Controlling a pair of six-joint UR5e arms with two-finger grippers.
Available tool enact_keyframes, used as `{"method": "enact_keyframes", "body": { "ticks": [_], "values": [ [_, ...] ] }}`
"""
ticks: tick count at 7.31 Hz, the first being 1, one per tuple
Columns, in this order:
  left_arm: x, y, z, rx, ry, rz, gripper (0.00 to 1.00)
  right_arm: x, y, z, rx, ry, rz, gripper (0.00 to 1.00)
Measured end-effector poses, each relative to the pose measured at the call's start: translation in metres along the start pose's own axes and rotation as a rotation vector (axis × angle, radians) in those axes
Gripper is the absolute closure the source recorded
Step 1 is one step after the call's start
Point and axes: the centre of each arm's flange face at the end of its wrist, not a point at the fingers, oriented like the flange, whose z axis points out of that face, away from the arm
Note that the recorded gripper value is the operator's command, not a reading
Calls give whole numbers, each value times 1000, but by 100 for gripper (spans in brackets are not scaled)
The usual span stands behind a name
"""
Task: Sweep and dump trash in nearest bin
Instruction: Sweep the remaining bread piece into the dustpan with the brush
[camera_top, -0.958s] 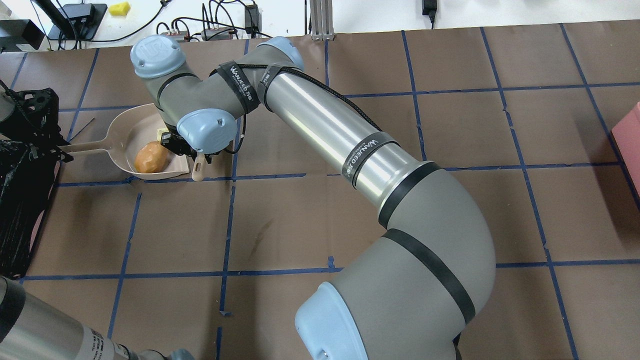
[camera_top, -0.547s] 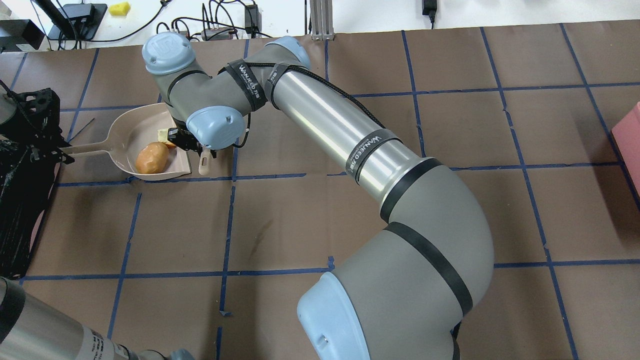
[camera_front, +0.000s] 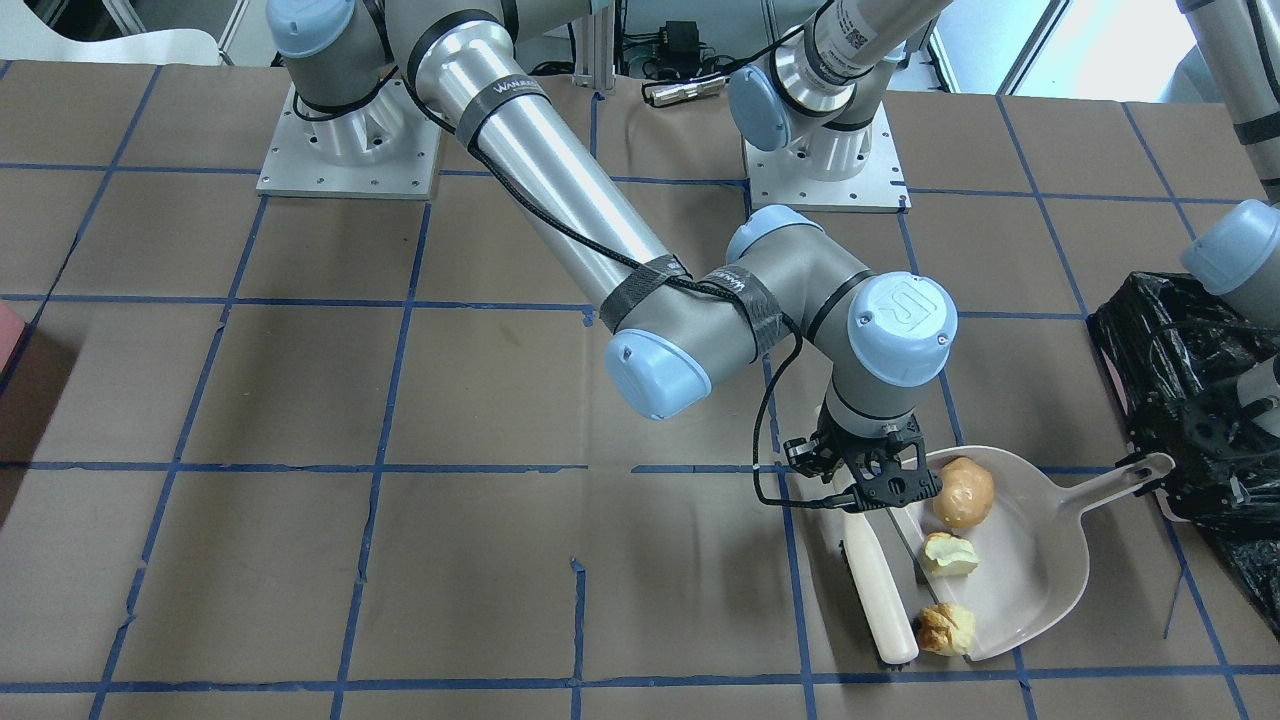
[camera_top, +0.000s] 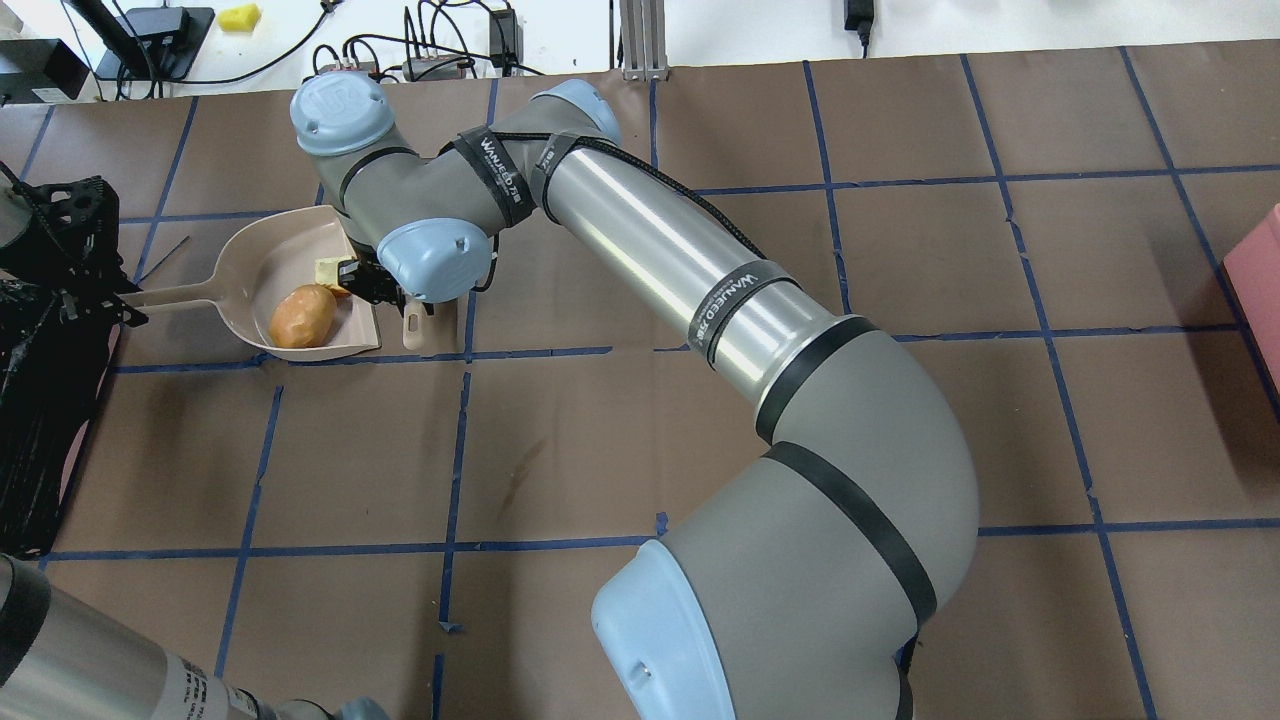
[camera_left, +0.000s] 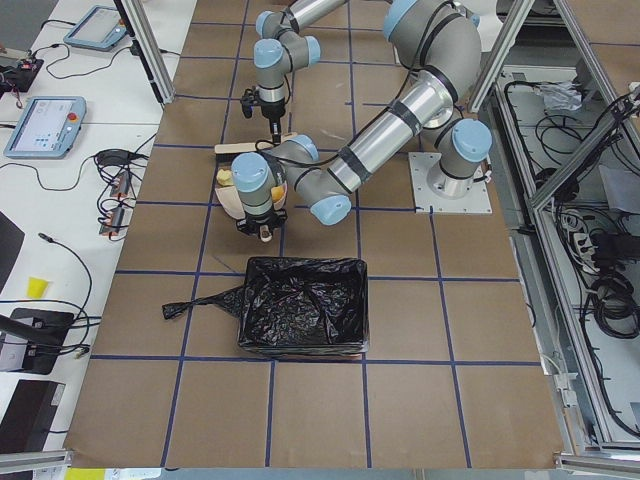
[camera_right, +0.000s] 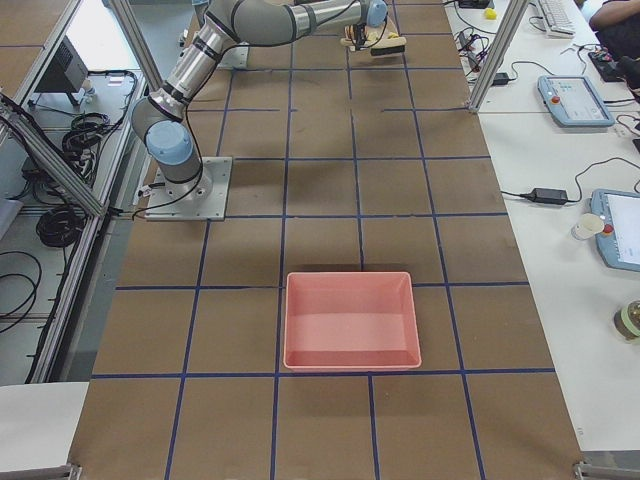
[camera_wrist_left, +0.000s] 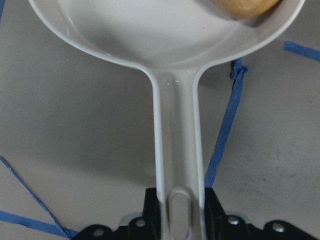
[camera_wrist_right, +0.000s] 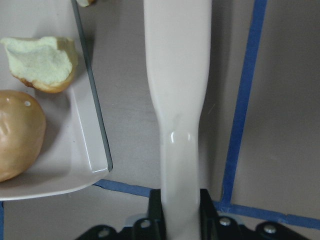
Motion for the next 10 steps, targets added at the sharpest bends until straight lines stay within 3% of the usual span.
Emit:
{"method": "enact_keyframes", "body": {
  "ticks": [6, 10],
  "values": [
    [0, 0, 0, -1, -2, -6, 100, -4, -6, 18, 35, -34, -22, 80],
    [3, -1, 2, 0, 4, -11, 100, -28, 5, 9, 47, -70, -38, 80]
  ]
}}
